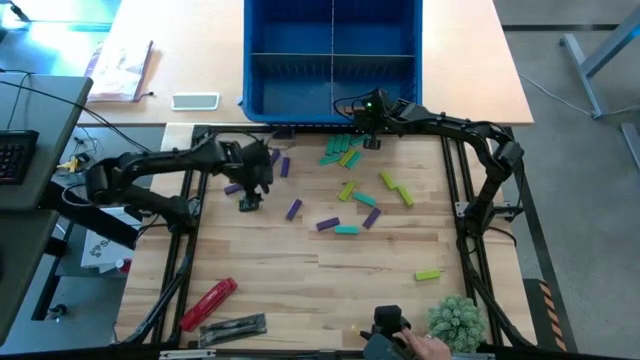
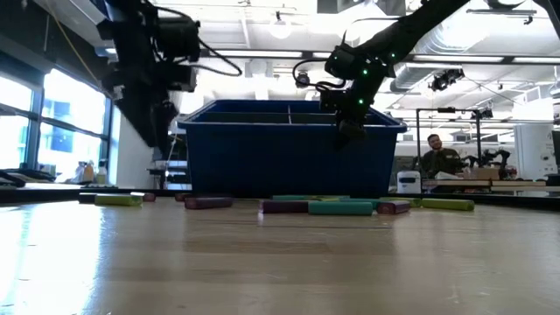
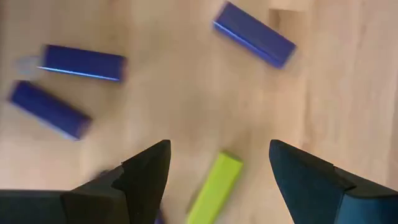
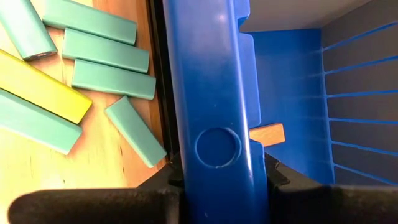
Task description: Sort blocks
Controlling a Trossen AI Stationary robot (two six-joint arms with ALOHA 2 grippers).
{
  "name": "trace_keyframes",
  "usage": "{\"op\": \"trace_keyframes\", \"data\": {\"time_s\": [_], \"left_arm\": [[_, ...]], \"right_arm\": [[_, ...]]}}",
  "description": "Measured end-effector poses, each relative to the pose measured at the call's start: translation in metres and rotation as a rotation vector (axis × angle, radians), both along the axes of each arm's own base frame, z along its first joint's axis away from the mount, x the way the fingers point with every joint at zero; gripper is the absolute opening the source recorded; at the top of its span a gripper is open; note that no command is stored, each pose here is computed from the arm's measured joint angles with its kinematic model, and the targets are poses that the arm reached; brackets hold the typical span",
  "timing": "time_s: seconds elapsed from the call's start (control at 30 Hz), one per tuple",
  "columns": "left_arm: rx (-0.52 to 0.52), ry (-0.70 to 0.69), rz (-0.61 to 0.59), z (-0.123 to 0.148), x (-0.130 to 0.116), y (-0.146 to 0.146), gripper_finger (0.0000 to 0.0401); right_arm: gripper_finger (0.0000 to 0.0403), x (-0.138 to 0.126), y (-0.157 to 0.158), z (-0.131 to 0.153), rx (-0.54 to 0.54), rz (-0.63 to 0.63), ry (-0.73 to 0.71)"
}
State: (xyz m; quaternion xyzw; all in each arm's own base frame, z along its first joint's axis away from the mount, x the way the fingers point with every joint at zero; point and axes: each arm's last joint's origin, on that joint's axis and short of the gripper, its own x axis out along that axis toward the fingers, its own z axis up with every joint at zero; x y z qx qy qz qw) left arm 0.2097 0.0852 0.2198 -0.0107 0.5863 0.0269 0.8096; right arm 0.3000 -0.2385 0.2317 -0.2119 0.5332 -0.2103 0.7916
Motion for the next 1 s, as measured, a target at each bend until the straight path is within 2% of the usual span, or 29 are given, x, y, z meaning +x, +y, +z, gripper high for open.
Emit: {"op": "trace_keyframes", "data": {"time_s": [0.27, 0.43, 0.53, 0.67, 0.87, 1.0], "left_arm": [[0.003, 0.287, -0.110, -0.046, 0.004, -0.009, 0.0252], [0.041, 0.409, -0.240, -0.070, 0.013, -0.012, 0.0251], [0.069, 0.473, -0.277, -0.083, 0.017, -0.012, 0.0238], [0.074, 0.524, -0.289, -0.094, 0.020, -0.010, 0.0186], [0.086, 0.515, -0.288, -0.092, 0.022, -0.011, 0.0059], [0.081, 0.407, -0.242, -0.076, 0.029, -0.010, 0.0058]], "right_arm": [[0.0067, 0.000, 0.000, 0.000, 0.000, 0.000, 0.000], [0.0067, 0.000, 0.000, 0.000, 0.000, 0.000, 0.000], [0.0067, 0.000, 0.000, 0.000, 0.000, 0.001, 0.000], [0.0067, 0.000, 0.000, 0.000, 0.000, 0.001, 0.000], [0.0067, 0.000, 0.000, 0.000, 0.000, 0.001, 0.000], [0.0067, 0.000, 0.000, 0.000, 0.000, 0.001, 0.000]]}}
